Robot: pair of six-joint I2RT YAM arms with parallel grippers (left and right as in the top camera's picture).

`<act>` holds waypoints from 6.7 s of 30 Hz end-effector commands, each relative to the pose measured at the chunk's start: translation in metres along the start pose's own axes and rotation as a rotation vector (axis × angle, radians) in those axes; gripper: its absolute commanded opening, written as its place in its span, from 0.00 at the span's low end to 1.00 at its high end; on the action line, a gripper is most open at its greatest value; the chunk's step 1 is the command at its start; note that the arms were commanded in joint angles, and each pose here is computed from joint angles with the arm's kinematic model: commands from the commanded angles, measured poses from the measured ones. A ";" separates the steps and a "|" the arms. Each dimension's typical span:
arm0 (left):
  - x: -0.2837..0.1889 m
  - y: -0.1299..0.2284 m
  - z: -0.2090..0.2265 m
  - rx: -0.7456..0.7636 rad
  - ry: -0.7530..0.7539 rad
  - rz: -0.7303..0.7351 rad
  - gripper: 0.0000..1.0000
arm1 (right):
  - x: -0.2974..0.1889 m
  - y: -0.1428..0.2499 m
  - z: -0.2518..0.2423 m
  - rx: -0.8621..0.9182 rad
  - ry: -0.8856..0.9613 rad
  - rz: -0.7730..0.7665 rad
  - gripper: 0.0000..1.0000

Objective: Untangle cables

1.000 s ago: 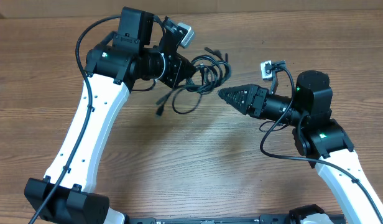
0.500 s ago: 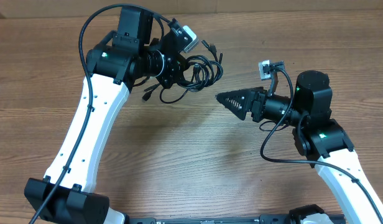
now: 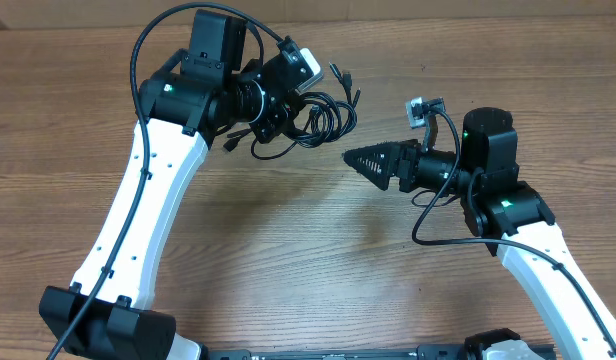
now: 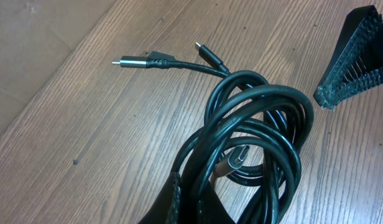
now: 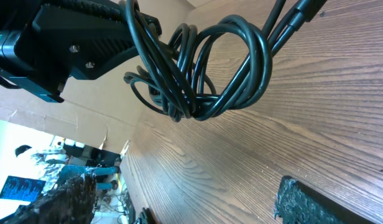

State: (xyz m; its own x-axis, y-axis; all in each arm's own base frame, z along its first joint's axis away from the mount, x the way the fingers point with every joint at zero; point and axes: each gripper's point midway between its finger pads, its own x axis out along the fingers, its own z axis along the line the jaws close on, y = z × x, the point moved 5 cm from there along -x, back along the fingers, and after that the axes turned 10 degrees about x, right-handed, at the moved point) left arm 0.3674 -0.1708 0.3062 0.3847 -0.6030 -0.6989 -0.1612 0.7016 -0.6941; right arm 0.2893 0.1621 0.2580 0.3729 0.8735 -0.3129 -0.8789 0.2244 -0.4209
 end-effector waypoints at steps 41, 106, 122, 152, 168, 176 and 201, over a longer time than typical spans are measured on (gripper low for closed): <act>-0.002 -0.005 -0.009 0.015 0.039 -0.026 0.04 | 0.000 -0.003 0.008 -0.040 -0.019 -0.001 0.87; -0.062 0.039 0.001 -0.580 0.319 -0.209 0.04 | 0.000 -0.011 0.007 0.143 -0.006 -0.049 0.86; -0.032 0.015 -0.032 -0.322 0.353 -0.138 0.05 | -0.001 -0.011 0.024 0.088 -0.107 -0.009 0.80; -0.028 0.002 -0.041 -0.286 0.392 -0.171 0.99 | -0.001 -0.011 0.023 0.023 -0.102 -0.011 0.04; -0.028 0.002 -0.040 0.153 0.339 -0.255 0.94 | -0.003 0.003 0.035 -0.217 -0.210 0.075 0.04; -0.027 -0.001 -0.043 0.277 0.332 -0.284 0.95 | -0.006 0.011 0.042 -0.315 -0.287 0.120 0.06; -0.012 0.002 -0.050 0.163 0.315 -0.120 0.24 | -0.002 0.012 0.026 -0.276 -0.185 0.105 0.35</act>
State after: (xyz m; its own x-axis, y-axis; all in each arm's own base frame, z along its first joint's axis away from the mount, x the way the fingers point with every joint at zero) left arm 0.3061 -0.1949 0.3053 0.0275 -0.7783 -0.6273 0.1362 0.6246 -0.7689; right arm 0.2619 0.1747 0.2755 0.1349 0.9739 -0.1827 -0.7945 -0.0039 -0.6073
